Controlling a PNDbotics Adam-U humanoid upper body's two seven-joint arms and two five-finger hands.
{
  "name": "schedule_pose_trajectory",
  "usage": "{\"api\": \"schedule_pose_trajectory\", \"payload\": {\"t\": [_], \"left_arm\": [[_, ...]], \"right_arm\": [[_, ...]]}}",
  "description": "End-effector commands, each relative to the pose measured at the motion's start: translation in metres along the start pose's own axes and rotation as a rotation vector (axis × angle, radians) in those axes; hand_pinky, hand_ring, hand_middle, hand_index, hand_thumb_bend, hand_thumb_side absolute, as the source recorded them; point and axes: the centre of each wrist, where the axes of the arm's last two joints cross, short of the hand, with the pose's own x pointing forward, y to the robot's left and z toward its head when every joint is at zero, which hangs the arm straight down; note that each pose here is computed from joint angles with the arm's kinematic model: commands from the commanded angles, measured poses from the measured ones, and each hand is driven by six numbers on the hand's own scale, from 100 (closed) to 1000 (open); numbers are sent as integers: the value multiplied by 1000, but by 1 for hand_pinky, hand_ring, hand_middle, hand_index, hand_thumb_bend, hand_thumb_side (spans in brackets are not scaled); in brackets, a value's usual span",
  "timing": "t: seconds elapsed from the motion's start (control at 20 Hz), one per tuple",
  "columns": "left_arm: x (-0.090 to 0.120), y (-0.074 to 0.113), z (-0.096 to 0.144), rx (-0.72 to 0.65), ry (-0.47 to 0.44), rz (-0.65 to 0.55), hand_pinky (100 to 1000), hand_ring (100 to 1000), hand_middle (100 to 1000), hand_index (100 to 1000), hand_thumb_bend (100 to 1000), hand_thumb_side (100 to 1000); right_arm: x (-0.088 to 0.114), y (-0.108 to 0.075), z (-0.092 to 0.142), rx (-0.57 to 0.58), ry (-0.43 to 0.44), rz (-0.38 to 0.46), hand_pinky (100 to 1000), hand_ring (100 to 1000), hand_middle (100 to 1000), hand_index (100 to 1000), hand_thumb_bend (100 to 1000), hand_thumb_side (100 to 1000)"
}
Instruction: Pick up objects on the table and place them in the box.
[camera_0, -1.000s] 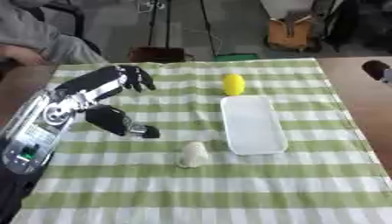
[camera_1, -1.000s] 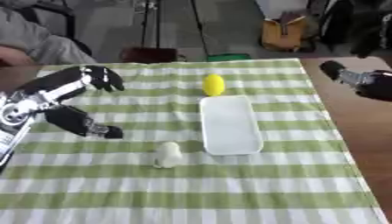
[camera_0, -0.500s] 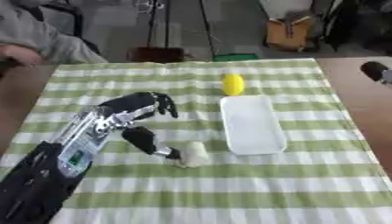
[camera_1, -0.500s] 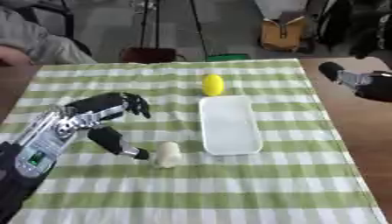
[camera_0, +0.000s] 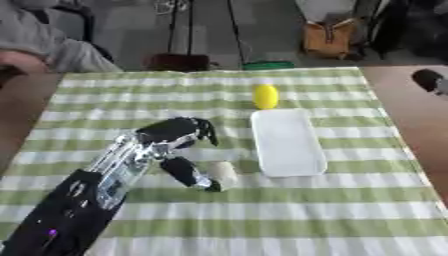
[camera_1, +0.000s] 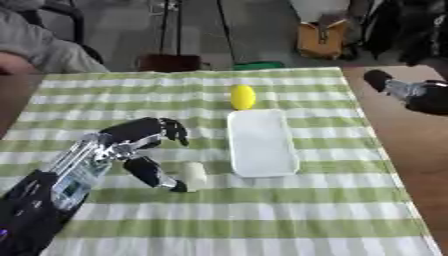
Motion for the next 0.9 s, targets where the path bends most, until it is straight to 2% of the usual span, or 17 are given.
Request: {"api": "schedule_pose_trajectory", "payload": {"t": [0.05, 0.55, 0.9], "left_arm": [[4, 7, -2, 13, -4, -55, 839, 789, 829, 768, 716, 541], [2, -6, -7, -51, 16, -74, 842, 791, 827, 745, 719, 565], [3, -13, -11, -43, 10, -53, 835, 779, 816, 714, 646, 543]], "right_arm": [[6, -10, -4, -8, -25, 24, 539, 558, 660, 849, 598, 411], [6, -10, -4, -8, -27, 23, 539, 558, 660, 849, 594, 412], [6, -9, -4, -8, -28, 21, 539, 558, 660, 849, 590, 414]]}}
